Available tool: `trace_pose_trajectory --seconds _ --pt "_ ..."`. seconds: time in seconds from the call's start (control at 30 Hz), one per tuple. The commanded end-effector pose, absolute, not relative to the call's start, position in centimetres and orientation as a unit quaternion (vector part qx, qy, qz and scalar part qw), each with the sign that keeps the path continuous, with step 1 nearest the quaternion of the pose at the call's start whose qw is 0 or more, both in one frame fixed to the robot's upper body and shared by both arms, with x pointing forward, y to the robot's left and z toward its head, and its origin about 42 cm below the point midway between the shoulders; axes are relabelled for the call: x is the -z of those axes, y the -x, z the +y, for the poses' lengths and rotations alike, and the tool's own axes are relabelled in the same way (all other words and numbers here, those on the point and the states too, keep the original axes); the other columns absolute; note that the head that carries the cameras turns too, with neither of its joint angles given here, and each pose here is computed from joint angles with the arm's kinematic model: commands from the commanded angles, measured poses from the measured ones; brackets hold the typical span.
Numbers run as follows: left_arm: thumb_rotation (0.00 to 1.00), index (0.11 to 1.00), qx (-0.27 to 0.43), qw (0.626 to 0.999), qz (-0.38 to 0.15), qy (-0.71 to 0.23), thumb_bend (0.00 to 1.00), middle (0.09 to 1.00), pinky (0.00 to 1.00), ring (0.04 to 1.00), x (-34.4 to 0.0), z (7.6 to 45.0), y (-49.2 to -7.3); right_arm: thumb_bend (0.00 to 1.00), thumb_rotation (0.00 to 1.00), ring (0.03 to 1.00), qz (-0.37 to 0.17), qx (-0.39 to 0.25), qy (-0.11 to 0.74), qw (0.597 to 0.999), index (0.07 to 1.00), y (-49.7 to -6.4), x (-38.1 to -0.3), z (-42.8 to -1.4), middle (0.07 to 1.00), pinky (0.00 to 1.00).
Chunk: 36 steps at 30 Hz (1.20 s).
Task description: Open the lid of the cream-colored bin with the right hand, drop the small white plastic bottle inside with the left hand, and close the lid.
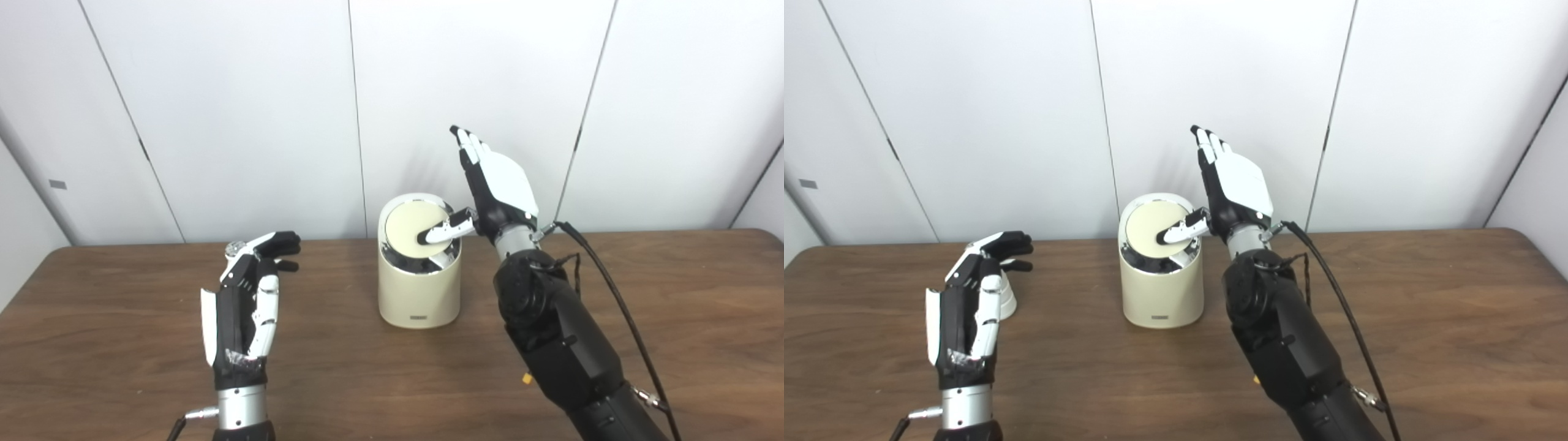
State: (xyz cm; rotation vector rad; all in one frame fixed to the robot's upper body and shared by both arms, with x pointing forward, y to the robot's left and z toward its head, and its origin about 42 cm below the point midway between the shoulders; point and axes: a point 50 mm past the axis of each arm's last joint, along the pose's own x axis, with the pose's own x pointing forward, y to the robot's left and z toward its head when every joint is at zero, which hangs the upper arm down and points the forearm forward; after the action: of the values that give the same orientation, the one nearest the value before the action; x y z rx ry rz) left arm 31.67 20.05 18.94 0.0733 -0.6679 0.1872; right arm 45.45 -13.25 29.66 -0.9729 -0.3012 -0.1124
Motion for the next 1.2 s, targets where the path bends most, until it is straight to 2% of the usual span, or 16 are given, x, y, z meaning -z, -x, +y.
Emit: trace_pose_trajectory --seconds 0.0,0.07,0.13,0.2,0.27,0.3,0.4,0.43,0.5,0.6,0.7,0.8,0.9,0.97,1.17 --pt "0.74 0.675 -0.089 0.926 -0.367 -0.034 0.22 0.687 0.57 0.669 -21.0 19.7 -32.2 0.97 0.0 0.981 -0.156 0.069 0.483 0.859 0.976 -45.8 -30.6 -13.4 0.988 0.94" --pt "0.75 0.677 -0.088 0.925 -0.367 -0.034 0.22 0.688 0.57 0.671 -21.0 19.7 -32.2 0.96 0.01 0.98 -0.156 0.068 0.479 0.861 0.979 -45.7 -30.6 -13.5 0.988 0.94" --pt "0.75 0.677 -0.087 0.925 -0.367 -0.036 0.22 0.688 0.57 0.671 -21.0 19.7 -32.2 0.92 0.09 0.984 -0.153 0.065 0.469 0.867 0.985 -45.7 -30.6 -13.6 0.992 0.95" --pt "0.76 0.676 -0.089 0.926 -0.366 -0.036 0.22 0.686 0.57 0.669 -21.0 19.7 -32.2 0.86 0.3 0.997 -0.148 0.059 0.458 0.875 0.997 -45.5 -30.6 -13.8 0.999 0.97" --pt "0.76 0.675 -0.089 0.926 -0.365 -0.036 0.22 0.684 0.57 0.666 -21.0 19.8 -32.2 0.84 0.41 0.999 -0.142 0.054 0.448 0.881 0.999 -45.5 -30.6 -13.9 1.0 0.98" --pt "0.76 0.674 -0.089 0.926 -0.365 -0.035 0.22 0.683 0.57 0.666 -20.9 19.8 -32.2 0.82 0.51 1.0 -0.14 0.052 0.444 0.883 1.0 -45.4 -30.6 -13.9 1.0 0.98" --pt "0.75 0.672 -0.089 0.926 -0.366 -0.034 0.22 0.681 0.57 0.665 -21.0 19.8 -32.2 0.79 0.67 1.0 -0.134 0.044 0.43 0.892 1.0 -45.3 -30.6 -14.0 1.0 0.97" --pt "0.75 0.672 -0.089 0.926 -0.366 -0.034 0.22 0.681 0.57 0.665 -21.0 19.8 -32.2 0.79 0.68 1.0 -0.132 0.036 0.416 0.899 1.0 -45.2 -30.7 -14.0 1.0 0.97" --pt "0.75 0.672 -0.088 0.926 -0.366 -0.034 0.22 0.681 0.57 0.664 -20.9 19.9 -32.2 0.79 0.78 1.0 -0.128 0.025 0.393 0.91 1.0 -45.2 -30.7 -14.1 1.0 0.96" --pt "0.74 0.673 -0.088 0.927 -0.364 -0.032 0.22 0.682 0.57 0.666 -20.9 19.9 -32.2 0.82 0.84 0.997 -0.116 0.001 0.328 0.938 1.0 -45.2 -30.8 -14.3 1.0 0.92" --pt "0.73 0.675 -0.087 0.927 -0.365 -0.031 0.21 0.684 0.57 0.669 -20.9 19.9 -32.3 0.89 0.92 0.965 -0.102 -0.018 0.279 0.955 1.0 -45.1 -30.8 -14.6 0.993 0.87" --pt "0.73 0.674 -0.089 0.926 -0.364 -0.034 0.21 0.682 0.57 0.666 -20.9 19.9 -32.3 0.91 0.92 0.953 -0.091 -0.035 0.221 0.97 1.0 -45.0 -30.7 -15.0 0.983 0.86" --pt "0.74 0.672 -0.089 0.926 -0.364 -0.035 0.21 0.68 0.57 0.665 -20.8 19.9 -32.4 0.91 0.91 0.974 -0.091 -0.057 0.152 0.983 0.981 -44.8 -30.7 -15.5 0.978 0.91" --pt "0.74 0.673 -0.088 0.926 -0.364 -0.035 0.21 0.681 0.57 0.664 -20.8 19.9 -32.4 0.86 0.94 0.995 -0.101 -0.082 0.115 0.985 0.991 -44.8 -30.6 -15.9 0.995 0.98" --pt "0.74 0.673 -0.087 0.928 -0.361 -0.035 0.21 0.685 0.57 0.67 -20.6 20.1 -32.6 0.91 0.94 0.993 -0.134 -0.094 0.071 0.984 0.977 -43.9 -30.1 -17.1 0.979 0.97"
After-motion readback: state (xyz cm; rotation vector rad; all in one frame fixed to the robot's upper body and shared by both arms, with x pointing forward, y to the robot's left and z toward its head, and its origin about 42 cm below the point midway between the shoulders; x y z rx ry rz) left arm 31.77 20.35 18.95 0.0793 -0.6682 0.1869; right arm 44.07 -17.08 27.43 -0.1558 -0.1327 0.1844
